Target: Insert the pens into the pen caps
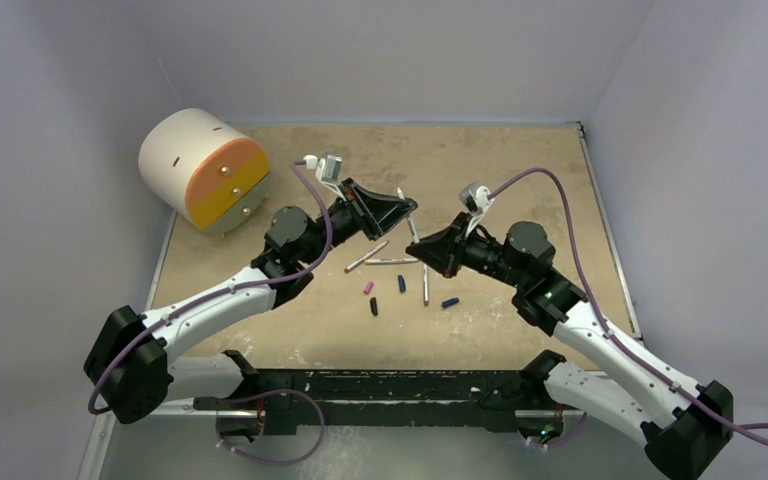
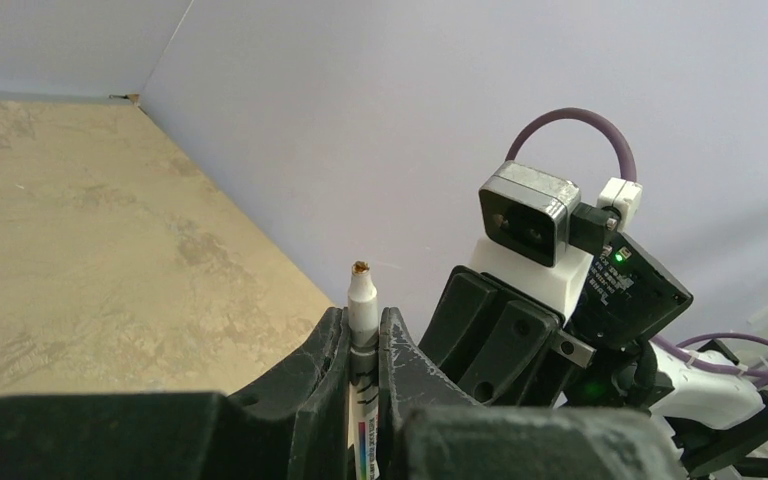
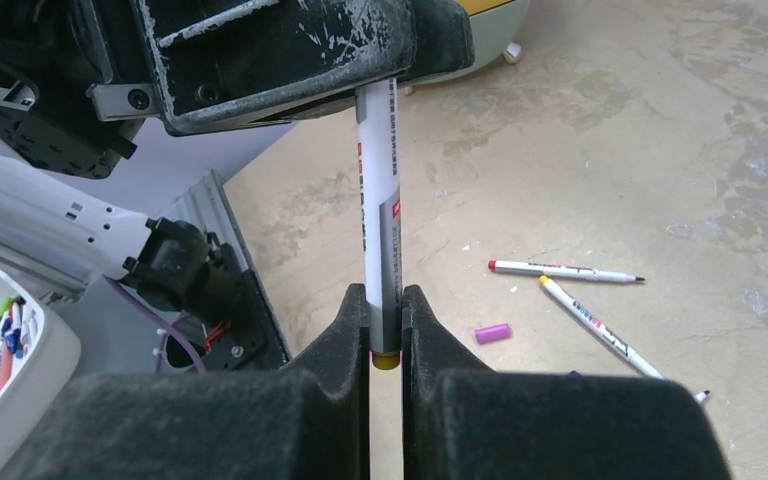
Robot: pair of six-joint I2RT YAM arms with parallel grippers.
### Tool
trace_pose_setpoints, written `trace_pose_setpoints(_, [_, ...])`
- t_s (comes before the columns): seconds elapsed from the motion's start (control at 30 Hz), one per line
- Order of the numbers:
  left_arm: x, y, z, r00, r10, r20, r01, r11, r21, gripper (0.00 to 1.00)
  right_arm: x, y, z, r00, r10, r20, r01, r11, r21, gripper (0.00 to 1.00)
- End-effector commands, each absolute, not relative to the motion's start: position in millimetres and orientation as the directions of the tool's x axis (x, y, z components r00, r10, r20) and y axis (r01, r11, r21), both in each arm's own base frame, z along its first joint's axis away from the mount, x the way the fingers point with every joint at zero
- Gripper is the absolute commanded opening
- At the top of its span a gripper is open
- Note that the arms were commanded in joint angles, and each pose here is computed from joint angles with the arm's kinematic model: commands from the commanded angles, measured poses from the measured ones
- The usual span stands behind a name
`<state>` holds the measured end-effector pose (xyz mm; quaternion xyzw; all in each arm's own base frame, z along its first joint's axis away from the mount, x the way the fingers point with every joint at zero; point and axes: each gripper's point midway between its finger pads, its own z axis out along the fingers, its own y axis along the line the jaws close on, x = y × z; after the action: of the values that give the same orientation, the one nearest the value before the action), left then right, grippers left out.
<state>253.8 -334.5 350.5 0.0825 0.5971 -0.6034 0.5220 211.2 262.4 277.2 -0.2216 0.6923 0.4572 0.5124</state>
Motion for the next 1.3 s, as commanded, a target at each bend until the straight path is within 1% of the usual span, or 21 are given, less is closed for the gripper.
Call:
trace_pose_setpoints(0.0, [250.6, -325.2, 367.4, -0.397, -0.577, -0.714, 0.75, 0.245, -0.615, 0.03, 209.5, 261.8, 301.0, -0.324, 0.223, -0.919, -0.797, 0.46, 0.392, 0.0])
trace_pose_setpoints(0.03, [250.5, -325.3, 365.8, -0.399, -0.576, -0.713, 0.747, 0.246, -0.617, 0.07, 209.4, 262.4, 303.0, -0.321, 0.226, -0.92, -0.8, 0.455, 0.391, 0.0])
trace_pose_setpoints(0.1, [250.1, -325.9, 364.7, -0.407, -0.575, -0.71, 0.744, 0.242, -0.623, 0.22, 209.4, 263.6, 306.9, -0.314, 0.232, -0.921, -0.806, 0.448, 0.388, 0.0])
trace_pose_setpoints(0.13, [249.7, -326.3, 364.4, -0.41, -0.573, -0.709, 0.744, 0.239, -0.624, 0.35, 209.4, 264.4, 308.7, -0.312, 0.237, -0.92, -0.808, 0.443, 0.388, 0.0])
trace_pose_setpoints(0.17, [249.6, -326.6, 363.9, -0.414, -0.572, -0.708, 0.744, 0.235, -0.625, 0.42, 209.6, 264.9, 310.1, -0.312, 0.244, -0.918, -0.809, 0.439, 0.391, 0.0])
trace_pose_setpoints(0.27, [246.6, -326.1, 364.7, -0.417, -0.575, -0.703, 0.749, 0.22, -0.624, 0.46, 208.5, 267.4, 317.2, -0.315, 0.272, -0.909, -0.814, 0.414, 0.406, 0.0])
trace_pose_setpoints(0.43, [243.0, -320.1, 365.1, -0.408, -0.597, -0.691, 0.75, 0.213, -0.626, 0.47, 205.8, 272.5, 331.7, -0.316, 0.319, -0.893, -0.831, 0.362, 0.423, 0.0])
trace_pose_setpoints(0.57, [242.6, -318.5, 368.1, -0.4, -0.605, -0.689, 0.753, 0.212, -0.623, 0.46, 206.2, 275.5, 333.1, -0.32, 0.321, -0.891, -0.835, 0.348, 0.426, 0.0])
trace_pose_setpoints(0.77, [237.8, -321.5, 372.8, -0.419, -0.617, -0.667, 0.763, 0.159, -0.626, 0.44, 206.9, 276.2, 332.8, -0.333, 0.326, -0.885, -0.829, 0.346, 0.439, 0.0])
trace_pose_setpoints(0.9, [236.2, -326.8, 370.0, -0.431, -0.611, -0.664, 0.762, 0.148, -0.631, 0.43, 206.6, 277.2, 331.7, -0.337, 0.32, -0.885, -0.831, 0.342, 0.44, 0.0])
trace_pose_setpoints(1.0, [235.2, -329.8, 371.0, -0.434, -0.609, -0.664, 0.764, 0.141, -0.629, 0.33, 208.0, 277.6, 327.7, -0.345, 0.31, -0.886, -0.825, 0.351, 0.444, 0.0])
trace_pose_setpoints(1.13, [236.5, -333.7, 370.6, -0.441, -0.602, -0.665, 0.761, 0.142, -0.633, 0.28, 209.7, 277.1, 323.2, -0.352, 0.301, -0.886, -0.817, 0.363, 0.448, 0.0])
trace_pose_setpoints(1.2, [237.4, -335.2, 370.1, -0.446, -0.601, -0.663, 0.758, 0.141, -0.637, 0.14, 209.3, 276.2, 323.2, -0.349, 0.303, -0.887, -0.817, 0.365, 0.446, 0.0])
trace_pose_setpoints(1.27, [237.6, -336.2, 370.2, -0.452, -0.601, -0.659, 0.755, 0.137, -0.641, 0.04, 209.2, 275.2, 322.6, -0.349, 0.305, -0.886, -0.815, 0.369, 0.447, 0.0])
